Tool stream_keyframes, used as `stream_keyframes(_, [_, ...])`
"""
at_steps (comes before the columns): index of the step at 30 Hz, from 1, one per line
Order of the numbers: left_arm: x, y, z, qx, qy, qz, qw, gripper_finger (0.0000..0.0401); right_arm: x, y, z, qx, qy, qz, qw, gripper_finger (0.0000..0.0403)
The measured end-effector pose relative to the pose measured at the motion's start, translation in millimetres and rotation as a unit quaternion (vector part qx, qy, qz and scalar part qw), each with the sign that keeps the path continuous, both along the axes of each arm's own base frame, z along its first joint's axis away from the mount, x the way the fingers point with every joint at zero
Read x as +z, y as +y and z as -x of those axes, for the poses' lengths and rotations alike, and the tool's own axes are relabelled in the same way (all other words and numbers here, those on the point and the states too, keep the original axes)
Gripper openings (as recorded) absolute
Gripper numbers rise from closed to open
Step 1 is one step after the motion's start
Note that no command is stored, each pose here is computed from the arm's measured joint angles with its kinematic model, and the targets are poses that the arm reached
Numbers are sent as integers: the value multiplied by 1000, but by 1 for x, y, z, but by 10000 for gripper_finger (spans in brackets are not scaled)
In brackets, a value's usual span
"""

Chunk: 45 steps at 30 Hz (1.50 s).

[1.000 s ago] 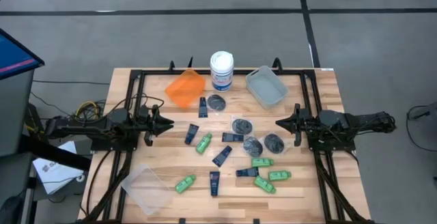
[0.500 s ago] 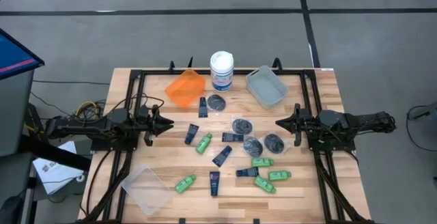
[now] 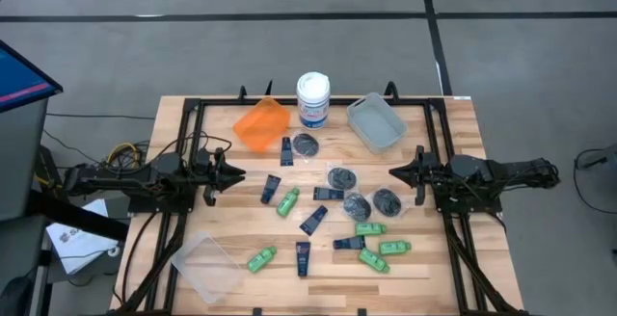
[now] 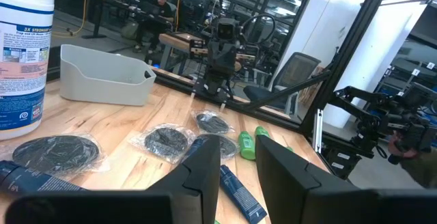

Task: Pick & Place Travel size toiletries
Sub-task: Put the shampoo into the white bin

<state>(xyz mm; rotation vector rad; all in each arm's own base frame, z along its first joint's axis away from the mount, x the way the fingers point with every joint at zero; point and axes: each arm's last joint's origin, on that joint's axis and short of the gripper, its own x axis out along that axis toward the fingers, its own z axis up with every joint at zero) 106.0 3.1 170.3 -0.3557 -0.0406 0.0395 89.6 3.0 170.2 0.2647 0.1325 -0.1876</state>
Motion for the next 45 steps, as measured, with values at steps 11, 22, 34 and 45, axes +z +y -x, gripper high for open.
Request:
stream_keyframes(11, [2, 0, 0, 0, -9, -5, 1000, 89, 0, 1, 0, -5, -12, -76, 997, 0])
stream_keyframes(22, [3, 0, 0, 2, -16, -2, 1000, 89, 0, -2, 0, -25, -13, -80, 996, 23])
stream_keyframes(34, [10, 1, 1, 11, -52, -5, 999, 89, 0, -5, 0, -35, -5, -39, 999, 185])
stream_keyframes(45, [41, -2, 10, -35, -217, -22, 975, 89, 0, -5, 0, -33, -2, -29, 999, 234])
